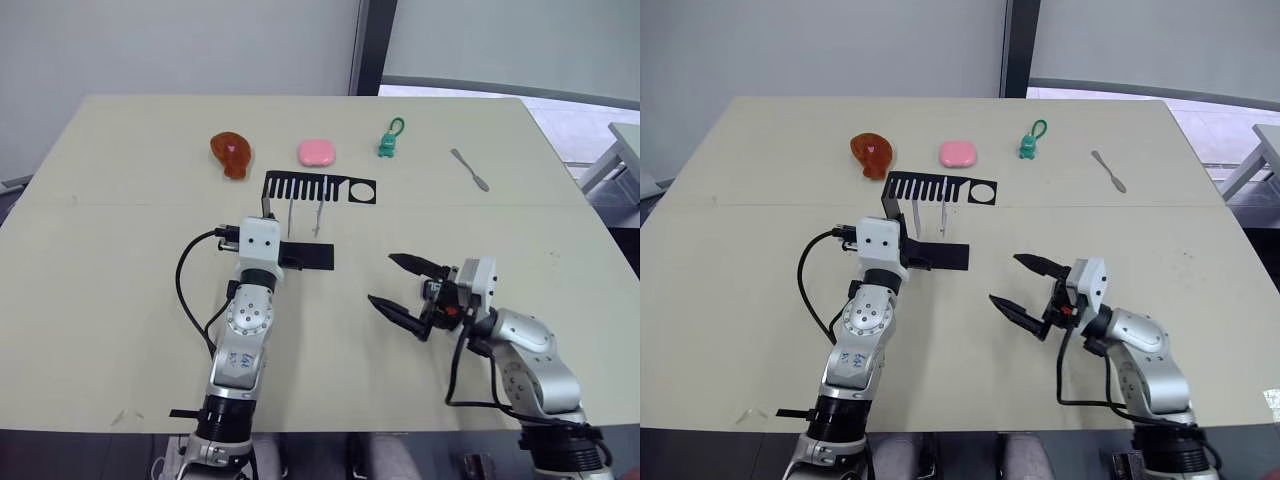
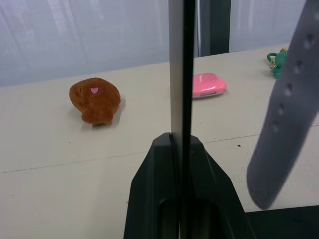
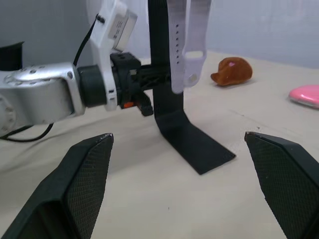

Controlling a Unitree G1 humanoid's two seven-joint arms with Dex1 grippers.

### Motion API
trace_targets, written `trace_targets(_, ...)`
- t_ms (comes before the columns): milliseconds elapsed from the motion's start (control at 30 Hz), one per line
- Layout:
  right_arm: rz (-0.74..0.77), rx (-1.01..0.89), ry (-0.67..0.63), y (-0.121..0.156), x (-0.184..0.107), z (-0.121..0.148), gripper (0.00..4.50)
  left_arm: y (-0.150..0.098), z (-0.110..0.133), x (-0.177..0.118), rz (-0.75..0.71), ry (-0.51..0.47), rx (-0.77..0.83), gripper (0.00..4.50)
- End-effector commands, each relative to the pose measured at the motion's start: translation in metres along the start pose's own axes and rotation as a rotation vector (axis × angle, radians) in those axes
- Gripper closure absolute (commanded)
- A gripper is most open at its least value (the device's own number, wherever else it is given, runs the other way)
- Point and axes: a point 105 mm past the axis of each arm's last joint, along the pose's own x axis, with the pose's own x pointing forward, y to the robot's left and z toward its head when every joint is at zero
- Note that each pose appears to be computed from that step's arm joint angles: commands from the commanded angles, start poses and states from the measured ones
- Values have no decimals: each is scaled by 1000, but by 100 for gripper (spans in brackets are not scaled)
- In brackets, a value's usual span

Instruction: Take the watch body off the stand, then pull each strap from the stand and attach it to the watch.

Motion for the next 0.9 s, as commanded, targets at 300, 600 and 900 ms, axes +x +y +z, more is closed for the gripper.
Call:
trace_targets(300, -334, 23, -40, 2, 59, 19, 0, 1, 7, -4, 44, 1, -43, 446)
trace_targets(600, -351, 44, -83, 10, 83, 28, 0, 1, 10, -3, 47, -5, -31, 446)
trace_targets(900, -385, 39, -85, 5, 100, 28, 0, -2, 11, -3, 35, -9, -29, 446)
